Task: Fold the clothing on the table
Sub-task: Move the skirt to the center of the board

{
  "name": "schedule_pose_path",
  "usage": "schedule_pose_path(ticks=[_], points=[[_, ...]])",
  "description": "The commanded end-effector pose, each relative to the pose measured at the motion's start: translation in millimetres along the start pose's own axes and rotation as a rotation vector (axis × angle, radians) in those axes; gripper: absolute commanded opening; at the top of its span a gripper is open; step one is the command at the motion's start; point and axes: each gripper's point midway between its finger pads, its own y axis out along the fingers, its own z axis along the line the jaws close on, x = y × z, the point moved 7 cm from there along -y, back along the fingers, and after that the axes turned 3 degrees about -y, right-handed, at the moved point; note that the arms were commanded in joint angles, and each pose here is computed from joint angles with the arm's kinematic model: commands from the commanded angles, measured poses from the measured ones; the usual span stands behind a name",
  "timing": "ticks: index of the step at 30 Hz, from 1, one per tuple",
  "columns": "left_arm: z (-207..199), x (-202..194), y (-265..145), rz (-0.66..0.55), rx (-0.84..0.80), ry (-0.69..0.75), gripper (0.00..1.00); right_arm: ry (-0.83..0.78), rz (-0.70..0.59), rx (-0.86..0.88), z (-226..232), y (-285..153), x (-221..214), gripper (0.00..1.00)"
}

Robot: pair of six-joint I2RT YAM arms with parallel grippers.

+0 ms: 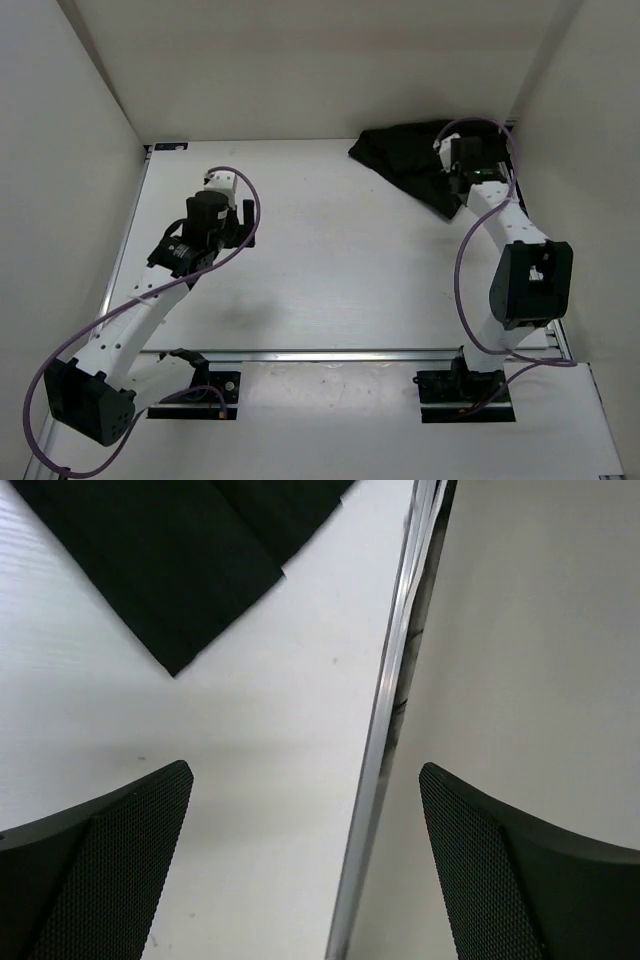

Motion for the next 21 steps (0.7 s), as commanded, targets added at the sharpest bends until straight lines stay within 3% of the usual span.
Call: schedule_pose_path(ticks=[1, 5, 8, 11, 12, 15, 18, 21], points=[[12, -8, -12, -0.027, 0.046, 0.024, 0.98, 0.143, 0.047, 0.157, 2, -15, -16, 1.00], [10, 3, -33, -0.192, -0.077, 0.102, 0.98, -0.046, 0.013, -0.021, 15, -11, -39, 1.00], [13, 6, -43, -0.276, -0.073, 0.127, 0.98, -0.125, 0.016, -0.157, 26, -14, -54, 0.99], [26, 6, -37, -0.223, 0.030, 0.139, 0.99, -0.099, -0.133, -0.200, 25, -32, -50, 0.99], [28, 2, -32, -0.177, 0.062, 0.154, 0.98, -0.085, -0.156, -0.183, 24, -36, -49, 0.91], [38, -3, -24, -0.101, 0.126, 0.133, 0.99, -0.173, -0.315, 0.067, 49, -51, -33, 0.84], [47, -7, -12, -0.057, 0.098, 0.051, 0.99, -0.351, -0.318, 0.015, 82, -55, -16, 0.94], [48, -10, -4, -0.028, 0.038, 0.009, 0.99, -0.433, -0.333, 0.064, 102, -45, 5, 0.96]])
